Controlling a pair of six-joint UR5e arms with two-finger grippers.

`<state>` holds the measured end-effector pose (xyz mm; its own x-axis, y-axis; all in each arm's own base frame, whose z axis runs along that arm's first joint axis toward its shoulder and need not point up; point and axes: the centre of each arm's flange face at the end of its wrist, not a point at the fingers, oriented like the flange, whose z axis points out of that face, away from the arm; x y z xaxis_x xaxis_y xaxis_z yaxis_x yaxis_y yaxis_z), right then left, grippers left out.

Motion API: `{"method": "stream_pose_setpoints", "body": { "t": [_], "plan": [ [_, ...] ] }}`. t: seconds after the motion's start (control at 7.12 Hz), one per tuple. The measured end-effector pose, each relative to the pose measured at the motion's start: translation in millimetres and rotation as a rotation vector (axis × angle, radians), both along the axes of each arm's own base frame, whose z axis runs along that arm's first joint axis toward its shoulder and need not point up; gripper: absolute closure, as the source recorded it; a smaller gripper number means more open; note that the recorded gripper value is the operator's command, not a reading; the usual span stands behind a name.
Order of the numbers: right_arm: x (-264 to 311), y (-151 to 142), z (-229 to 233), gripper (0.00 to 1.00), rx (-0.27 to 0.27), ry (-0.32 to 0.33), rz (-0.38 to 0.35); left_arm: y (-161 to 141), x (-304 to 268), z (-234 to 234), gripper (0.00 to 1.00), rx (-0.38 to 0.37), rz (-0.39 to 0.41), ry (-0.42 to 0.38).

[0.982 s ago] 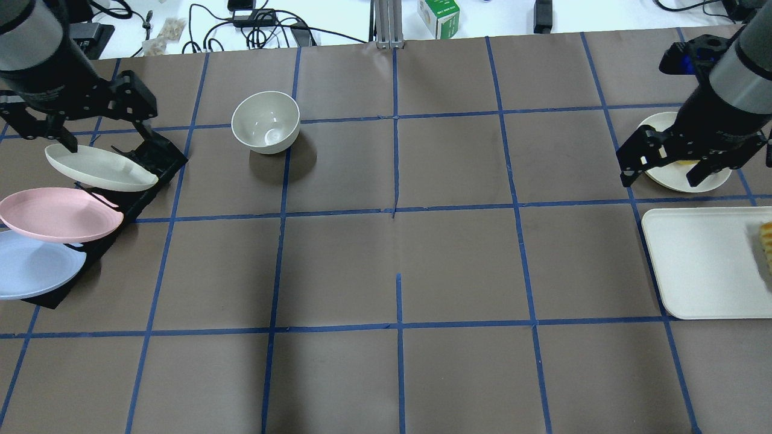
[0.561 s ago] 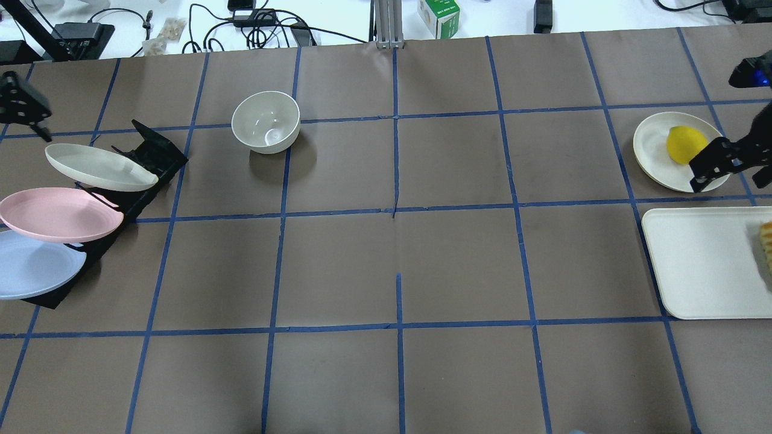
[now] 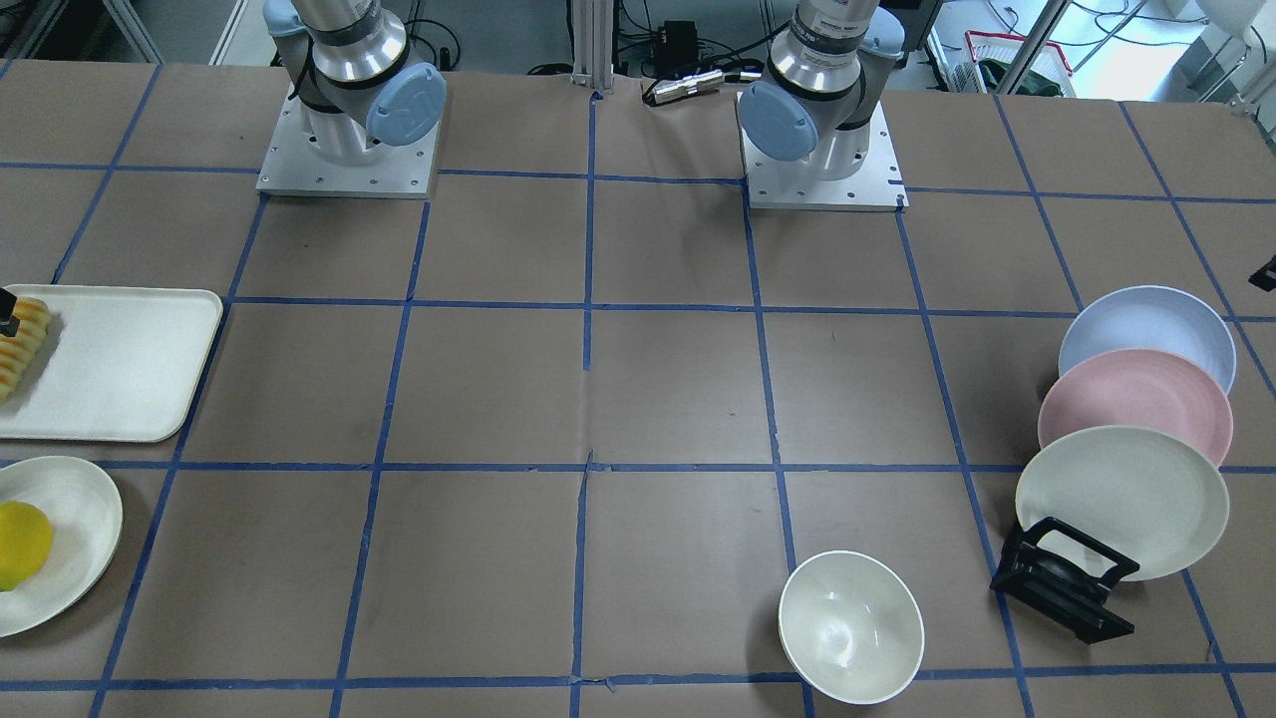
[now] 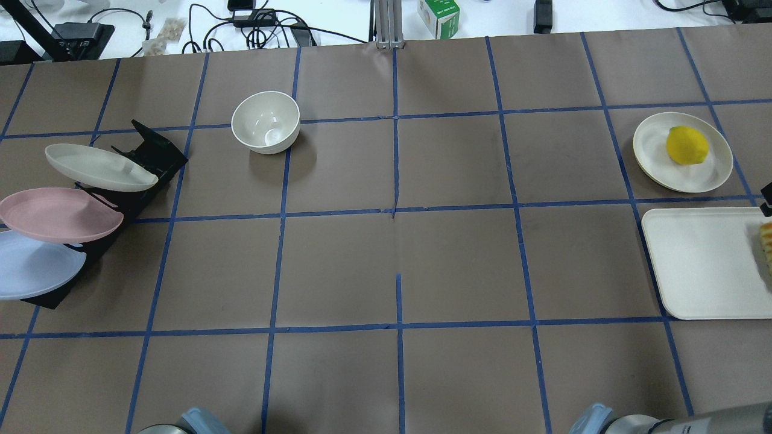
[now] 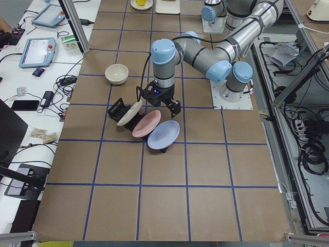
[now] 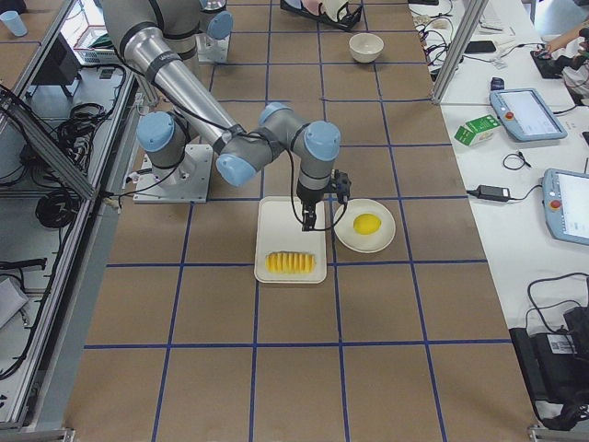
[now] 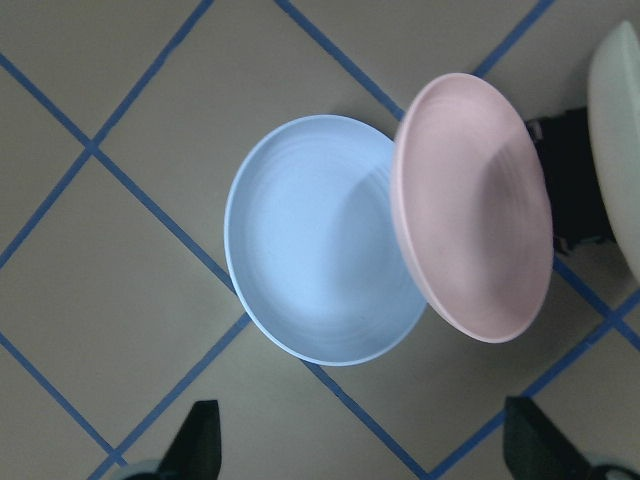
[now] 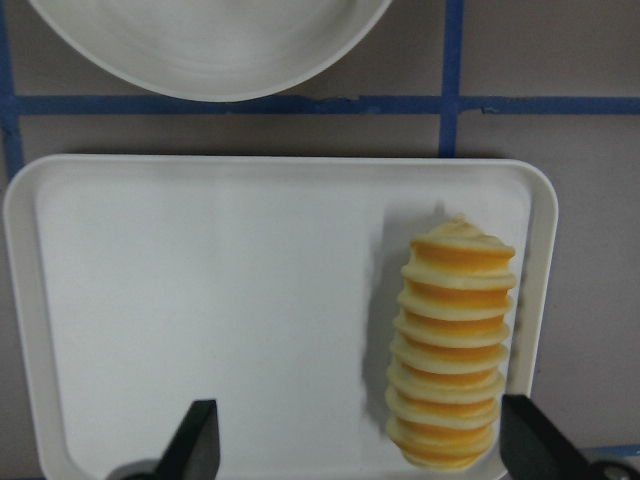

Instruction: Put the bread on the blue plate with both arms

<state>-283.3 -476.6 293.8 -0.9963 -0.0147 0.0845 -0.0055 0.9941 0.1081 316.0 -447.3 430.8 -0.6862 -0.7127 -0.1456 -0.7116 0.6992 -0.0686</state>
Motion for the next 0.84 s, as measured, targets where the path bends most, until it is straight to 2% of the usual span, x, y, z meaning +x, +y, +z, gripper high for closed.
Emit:
{"method": "stream_pose_setpoints", "body": {
  "t": [0.42, 0.84],
  "plan": [
    [-48.8, 7.3, -59.4, 0.00, 0.050, -0.017, -0.030, 25.4, 55.6, -81.2, 0.00, 0.066, 0.091, 0.080],
    [-58.1, 9.4, -87.5, 0.00, 0.070, -0.031, -0.049, 25.8, 73.2, -114.8, 0.00, 0.084, 0.113, 0.103]
  ]
}}
